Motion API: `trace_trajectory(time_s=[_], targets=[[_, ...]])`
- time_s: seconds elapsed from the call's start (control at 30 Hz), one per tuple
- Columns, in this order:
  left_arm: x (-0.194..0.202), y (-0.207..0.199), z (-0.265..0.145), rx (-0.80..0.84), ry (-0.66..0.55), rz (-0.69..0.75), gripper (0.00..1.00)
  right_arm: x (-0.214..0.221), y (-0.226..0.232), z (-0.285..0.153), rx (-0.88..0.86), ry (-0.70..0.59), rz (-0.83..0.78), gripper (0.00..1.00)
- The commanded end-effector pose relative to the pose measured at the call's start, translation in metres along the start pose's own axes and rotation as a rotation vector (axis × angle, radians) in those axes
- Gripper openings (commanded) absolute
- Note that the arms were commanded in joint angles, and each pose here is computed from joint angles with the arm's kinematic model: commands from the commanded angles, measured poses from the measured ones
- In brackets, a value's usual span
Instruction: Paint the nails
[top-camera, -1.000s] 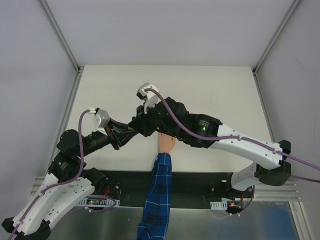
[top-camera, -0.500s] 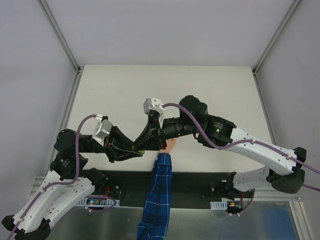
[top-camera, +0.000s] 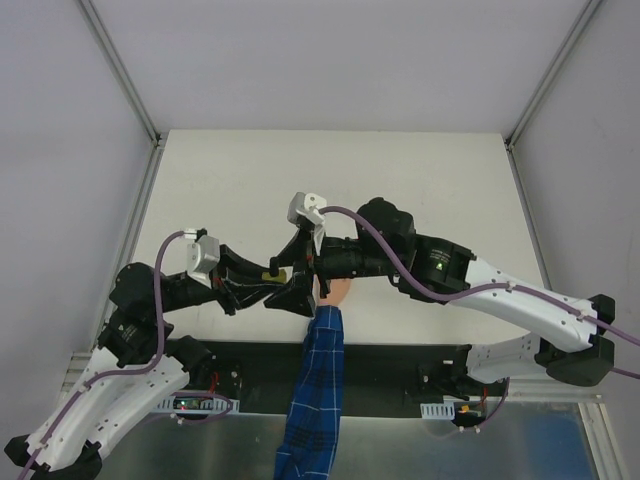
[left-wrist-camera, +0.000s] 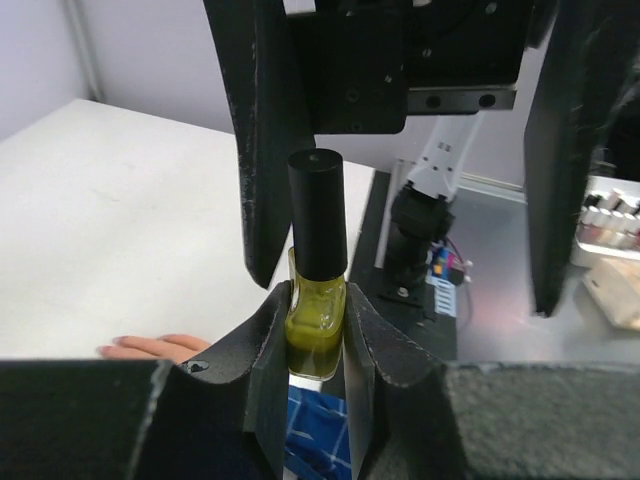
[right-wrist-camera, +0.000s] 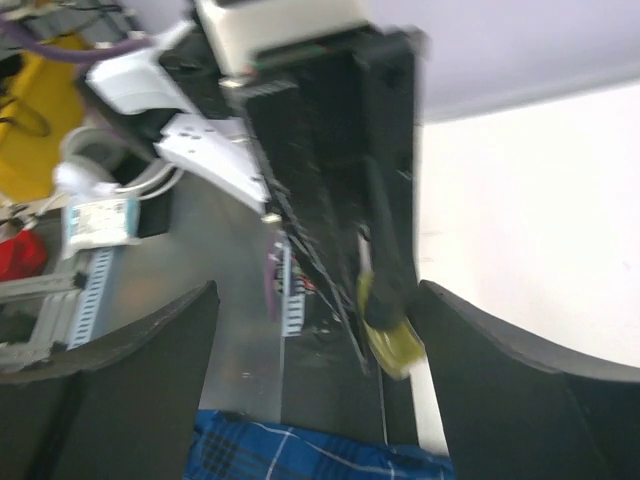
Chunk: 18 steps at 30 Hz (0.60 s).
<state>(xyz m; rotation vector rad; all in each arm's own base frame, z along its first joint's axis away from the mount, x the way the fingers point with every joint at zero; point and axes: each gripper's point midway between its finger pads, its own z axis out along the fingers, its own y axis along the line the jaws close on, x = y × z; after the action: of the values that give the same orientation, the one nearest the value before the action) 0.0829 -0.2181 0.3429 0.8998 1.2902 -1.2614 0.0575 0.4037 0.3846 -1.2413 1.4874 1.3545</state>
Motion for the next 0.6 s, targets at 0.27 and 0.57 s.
trace_trajectory(time_s=[0.27, 0.57], targets=[[-0.013, 0.036, -0.006, -0.214, -0.084, 0.079, 0.0, -0.043, -0.07, -0.018, 0.499, -0.087, 0.126, 0.74], [-0.016, 0.047, -0.01, -0.286, -0.111, 0.066, 0.0, -0.044, -0.063, 0.001, 0.515, -0.064, 0.113, 0.55]])
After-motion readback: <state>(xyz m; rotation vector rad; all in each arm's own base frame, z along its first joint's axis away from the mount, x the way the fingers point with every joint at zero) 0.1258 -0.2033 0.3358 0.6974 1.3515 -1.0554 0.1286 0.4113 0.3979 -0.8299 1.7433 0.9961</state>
